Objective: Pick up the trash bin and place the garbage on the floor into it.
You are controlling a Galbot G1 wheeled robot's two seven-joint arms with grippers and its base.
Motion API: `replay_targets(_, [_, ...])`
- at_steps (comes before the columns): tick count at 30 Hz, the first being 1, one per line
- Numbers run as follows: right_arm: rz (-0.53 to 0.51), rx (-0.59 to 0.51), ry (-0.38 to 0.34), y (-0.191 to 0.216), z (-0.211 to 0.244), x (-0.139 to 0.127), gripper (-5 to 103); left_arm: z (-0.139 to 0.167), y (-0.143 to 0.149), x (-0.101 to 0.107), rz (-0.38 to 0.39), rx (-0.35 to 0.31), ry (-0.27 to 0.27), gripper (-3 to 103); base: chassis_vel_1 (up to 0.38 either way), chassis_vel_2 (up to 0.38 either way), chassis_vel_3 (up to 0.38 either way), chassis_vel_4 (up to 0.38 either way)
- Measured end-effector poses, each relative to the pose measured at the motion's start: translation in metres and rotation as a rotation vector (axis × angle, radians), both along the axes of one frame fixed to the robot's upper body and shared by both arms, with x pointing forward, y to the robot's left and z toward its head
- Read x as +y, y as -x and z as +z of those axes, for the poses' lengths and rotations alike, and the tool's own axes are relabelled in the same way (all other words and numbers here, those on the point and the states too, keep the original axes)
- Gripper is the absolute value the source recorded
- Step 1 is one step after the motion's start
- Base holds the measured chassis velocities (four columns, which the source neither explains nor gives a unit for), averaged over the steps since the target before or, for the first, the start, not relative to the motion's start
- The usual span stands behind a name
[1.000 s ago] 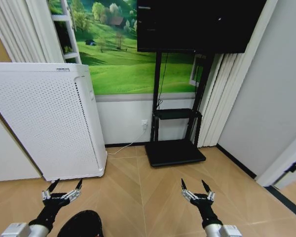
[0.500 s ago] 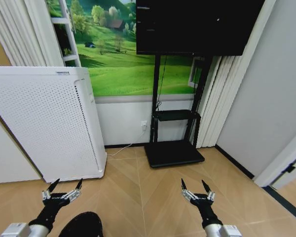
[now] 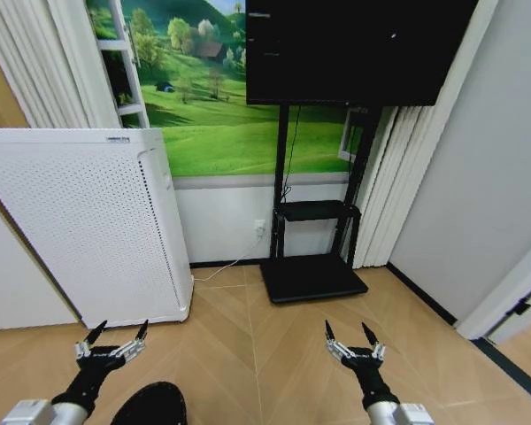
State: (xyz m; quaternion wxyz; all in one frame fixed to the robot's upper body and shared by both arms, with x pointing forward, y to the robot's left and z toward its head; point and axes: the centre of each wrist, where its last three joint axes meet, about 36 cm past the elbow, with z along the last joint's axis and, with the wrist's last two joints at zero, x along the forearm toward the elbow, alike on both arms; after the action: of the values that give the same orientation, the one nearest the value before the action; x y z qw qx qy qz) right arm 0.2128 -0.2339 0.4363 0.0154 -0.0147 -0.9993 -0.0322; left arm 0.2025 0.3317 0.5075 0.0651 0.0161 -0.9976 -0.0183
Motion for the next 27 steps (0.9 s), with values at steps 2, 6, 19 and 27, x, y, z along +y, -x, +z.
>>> replay_targets(2, [0.0,0.0,0.0,0.0,0.0,0.0,100,0.0,0.0,0.0,0.0,0.0,0.0,100,0.0,0.0,0.0,0.0])
replay_targets(6, [0.0,0.0,0.0,0.0,0.0,0.0,100,0.0,0.0,0.0,0.0,0.0,0.0,100,0.0,0.0,0.0,0.0])
replay_targets(19, [0.0,0.0,0.0,0.0,0.0,0.0,100,0.0,0.0,0.0,0.0,0.0,0.0,100,0.0,0.0,0.0,0.0])
replay_targets(27, [0.0,0.0,0.0,0.0,0.0,0.0,100,0.0,0.0,0.0,0.0,0.0,0.0,100,0.0,0.0,0.0,0.0])
